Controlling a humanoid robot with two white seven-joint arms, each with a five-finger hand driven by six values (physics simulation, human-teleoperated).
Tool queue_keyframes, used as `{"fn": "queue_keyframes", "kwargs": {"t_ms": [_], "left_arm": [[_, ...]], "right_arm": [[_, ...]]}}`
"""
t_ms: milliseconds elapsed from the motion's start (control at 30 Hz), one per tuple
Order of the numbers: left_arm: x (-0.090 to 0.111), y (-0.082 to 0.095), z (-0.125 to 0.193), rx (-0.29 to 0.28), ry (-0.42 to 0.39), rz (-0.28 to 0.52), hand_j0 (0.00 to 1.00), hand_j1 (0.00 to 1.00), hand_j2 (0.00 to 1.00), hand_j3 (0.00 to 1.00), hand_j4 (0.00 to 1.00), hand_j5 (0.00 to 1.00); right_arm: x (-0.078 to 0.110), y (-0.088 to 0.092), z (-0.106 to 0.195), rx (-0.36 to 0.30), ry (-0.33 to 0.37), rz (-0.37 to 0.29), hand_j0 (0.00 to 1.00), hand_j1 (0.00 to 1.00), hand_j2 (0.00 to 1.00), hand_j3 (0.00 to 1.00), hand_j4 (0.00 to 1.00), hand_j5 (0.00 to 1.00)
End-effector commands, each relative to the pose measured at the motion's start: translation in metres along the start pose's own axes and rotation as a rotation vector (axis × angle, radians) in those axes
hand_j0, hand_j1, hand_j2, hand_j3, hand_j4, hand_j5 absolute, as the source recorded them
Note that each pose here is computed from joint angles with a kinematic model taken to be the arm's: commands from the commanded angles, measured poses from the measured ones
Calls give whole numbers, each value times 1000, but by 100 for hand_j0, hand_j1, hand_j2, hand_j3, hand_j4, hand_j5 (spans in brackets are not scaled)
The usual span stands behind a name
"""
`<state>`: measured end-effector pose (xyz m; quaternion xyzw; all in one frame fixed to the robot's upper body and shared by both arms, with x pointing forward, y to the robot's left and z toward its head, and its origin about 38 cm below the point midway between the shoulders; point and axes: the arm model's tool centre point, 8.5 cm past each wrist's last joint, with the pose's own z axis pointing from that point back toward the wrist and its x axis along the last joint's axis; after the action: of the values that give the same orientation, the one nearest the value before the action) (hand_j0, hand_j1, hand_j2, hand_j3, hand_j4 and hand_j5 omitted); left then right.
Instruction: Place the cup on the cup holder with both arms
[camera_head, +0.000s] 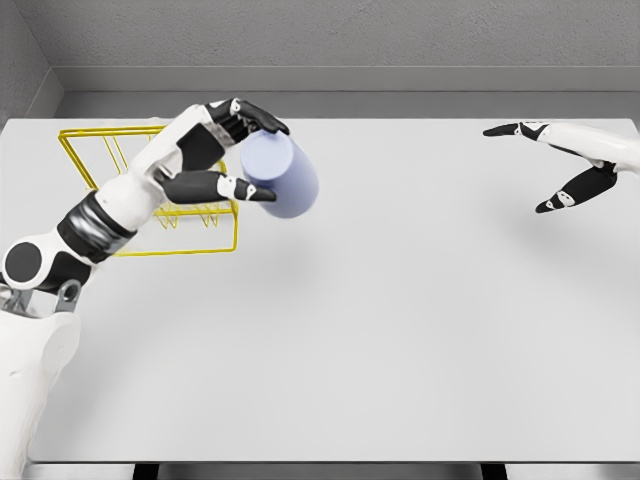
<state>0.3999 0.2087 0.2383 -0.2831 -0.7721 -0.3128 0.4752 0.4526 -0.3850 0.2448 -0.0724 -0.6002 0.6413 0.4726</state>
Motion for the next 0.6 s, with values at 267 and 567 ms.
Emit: {"fn": "queue_keyframes", "kwargs": {"t_ms": [267, 567], "left_arm": [[16, 11, -3, -4, -30, -22, 51, 51, 51, 51, 51, 51], [26, 26, 5, 37, -39, -51, 50, 50, 50, 50, 50, 50]], "right_arm": [[1, -2, 0, -6, -3, -4, 100, 100, 100, 100, 100, 100], [0, -1, 1, -4, 0, -5, 100, 100, 100, 100, 100, 100]]}}
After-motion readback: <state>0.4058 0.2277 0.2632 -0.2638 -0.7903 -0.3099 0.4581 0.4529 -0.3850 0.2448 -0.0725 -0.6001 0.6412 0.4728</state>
